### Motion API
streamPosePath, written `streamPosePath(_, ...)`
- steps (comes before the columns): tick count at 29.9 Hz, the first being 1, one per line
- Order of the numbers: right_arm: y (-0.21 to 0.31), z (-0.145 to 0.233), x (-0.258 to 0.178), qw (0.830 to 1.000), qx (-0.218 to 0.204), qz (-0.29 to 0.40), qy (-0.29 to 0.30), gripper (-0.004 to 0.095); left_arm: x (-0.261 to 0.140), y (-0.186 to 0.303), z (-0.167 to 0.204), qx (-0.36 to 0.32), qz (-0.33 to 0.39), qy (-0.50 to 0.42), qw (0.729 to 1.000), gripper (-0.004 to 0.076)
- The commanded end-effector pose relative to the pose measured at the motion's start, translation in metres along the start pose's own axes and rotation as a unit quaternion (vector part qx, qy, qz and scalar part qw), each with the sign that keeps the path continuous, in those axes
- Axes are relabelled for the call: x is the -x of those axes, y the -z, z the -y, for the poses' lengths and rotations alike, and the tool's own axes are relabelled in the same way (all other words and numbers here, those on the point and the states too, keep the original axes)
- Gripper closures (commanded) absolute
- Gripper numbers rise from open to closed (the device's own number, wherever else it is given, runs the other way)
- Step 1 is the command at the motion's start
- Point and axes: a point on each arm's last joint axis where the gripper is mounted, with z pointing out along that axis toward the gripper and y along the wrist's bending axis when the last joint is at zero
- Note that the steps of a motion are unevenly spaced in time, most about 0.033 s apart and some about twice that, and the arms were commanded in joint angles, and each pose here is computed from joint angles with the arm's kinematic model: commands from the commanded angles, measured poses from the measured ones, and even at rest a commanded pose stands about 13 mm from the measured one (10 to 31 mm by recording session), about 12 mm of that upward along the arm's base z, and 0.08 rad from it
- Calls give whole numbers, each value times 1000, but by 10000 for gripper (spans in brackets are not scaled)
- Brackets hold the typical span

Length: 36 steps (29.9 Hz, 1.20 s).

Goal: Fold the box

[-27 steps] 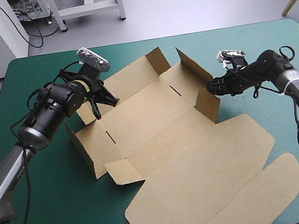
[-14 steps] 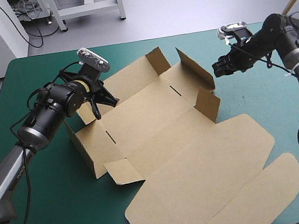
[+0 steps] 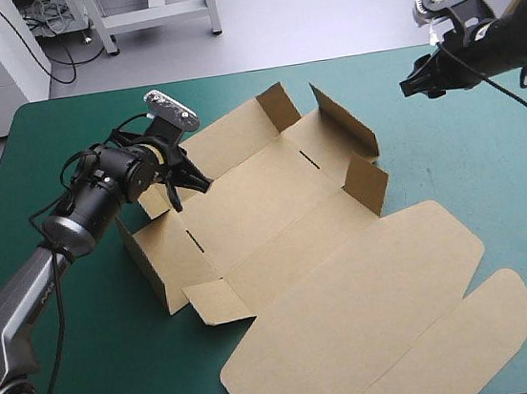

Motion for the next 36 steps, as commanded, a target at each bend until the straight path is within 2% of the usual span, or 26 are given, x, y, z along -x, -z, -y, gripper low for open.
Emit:
streamPosePath(1, 56, -10, 6, 996, -31, 78, 16, 414, 16, 22, -6, 13, 58, 10, 998, 734)
streamPosePath(9, 111, -28, -2, 989, -47, 134, 30, 414, 16, 22, -6, 13, 58, 10, 998, 734)
streamPosePath(13, 123, -35, -5, 987, -38, 152, 31, 414, 16, 22, -6, 13, 59, 10, 998, 734)
streamPosePath(16, 122, -38, -4, 987, -16, 157, 25, 413, 16, 22, -6, 13, 60, 10, 998, 734)
streamPosePath(20, 106, -42, -8, 989, 25, 143, 32, 413, 16, 22, -6, 13, 59, 10, 998, 734)
streamPosePath(27, 70, -36, -14, 994, 46, 95, 33, 413, 17, 24, -7, 14, 65, 10, 998, 734)
streamPosePath(36, 17, -28, -7, 992, 110, 61, 17, 413, 18, 24, -7, 15, 70, 10, 997, 734)
